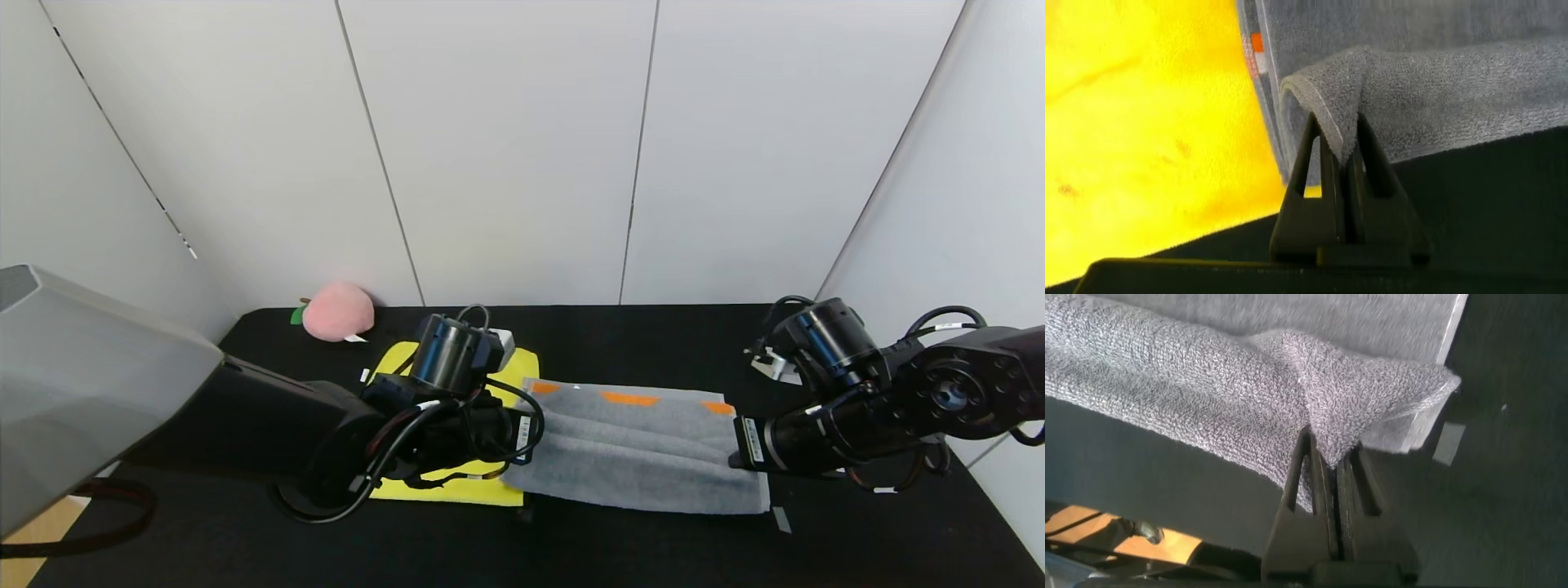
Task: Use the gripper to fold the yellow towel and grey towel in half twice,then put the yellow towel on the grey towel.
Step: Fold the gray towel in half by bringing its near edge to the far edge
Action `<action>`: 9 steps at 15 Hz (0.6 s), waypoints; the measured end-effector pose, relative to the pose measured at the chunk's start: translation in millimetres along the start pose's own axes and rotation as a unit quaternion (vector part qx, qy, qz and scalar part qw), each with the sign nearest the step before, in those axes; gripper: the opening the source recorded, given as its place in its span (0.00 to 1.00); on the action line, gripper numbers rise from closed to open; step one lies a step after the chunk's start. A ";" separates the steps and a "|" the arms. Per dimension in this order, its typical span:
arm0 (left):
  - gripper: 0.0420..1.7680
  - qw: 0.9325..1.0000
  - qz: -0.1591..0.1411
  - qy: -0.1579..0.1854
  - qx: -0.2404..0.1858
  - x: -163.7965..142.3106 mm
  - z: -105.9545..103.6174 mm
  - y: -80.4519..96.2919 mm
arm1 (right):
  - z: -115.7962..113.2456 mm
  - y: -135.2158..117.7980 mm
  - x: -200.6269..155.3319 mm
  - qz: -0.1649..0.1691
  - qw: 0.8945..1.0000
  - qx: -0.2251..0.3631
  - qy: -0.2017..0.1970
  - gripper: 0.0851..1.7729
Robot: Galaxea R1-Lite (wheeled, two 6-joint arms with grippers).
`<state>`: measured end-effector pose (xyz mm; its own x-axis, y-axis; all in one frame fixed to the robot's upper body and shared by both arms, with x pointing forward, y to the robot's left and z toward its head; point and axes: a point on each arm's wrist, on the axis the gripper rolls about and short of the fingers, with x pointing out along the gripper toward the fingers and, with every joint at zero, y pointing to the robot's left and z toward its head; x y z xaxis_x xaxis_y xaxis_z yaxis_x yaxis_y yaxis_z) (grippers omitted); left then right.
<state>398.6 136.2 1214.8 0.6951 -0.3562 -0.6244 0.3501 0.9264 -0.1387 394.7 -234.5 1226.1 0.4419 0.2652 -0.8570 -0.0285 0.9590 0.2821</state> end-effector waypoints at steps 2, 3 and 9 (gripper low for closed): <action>0.06 1.000 0.001 -0.001 0.000 5.3 2.1 0.0 | 3.4 -0.1 4.5 -0.002 1.000 0.001 0.000 0.03; 0.06 1.000 0.003 -0.002 0.000 8.9 2.9 -0.2 | 5.5 -0.3 6.5 -0.002 1.000 0.002 0.000 0.03; 0.06 1.000 0.006 -0.010 0.013 25.1 11.4 2.5 | 24.2 -4.4 15.5 -0.006 1.000 0.012 -0.015 0.03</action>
<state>424.1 128.1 1207.6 0.7116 -0.3484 -0.6101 0.3582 0.9270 -0.1116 423.3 -237.0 1222.1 0.4693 0.2506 -0.8467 -0.0021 0.9592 0.2827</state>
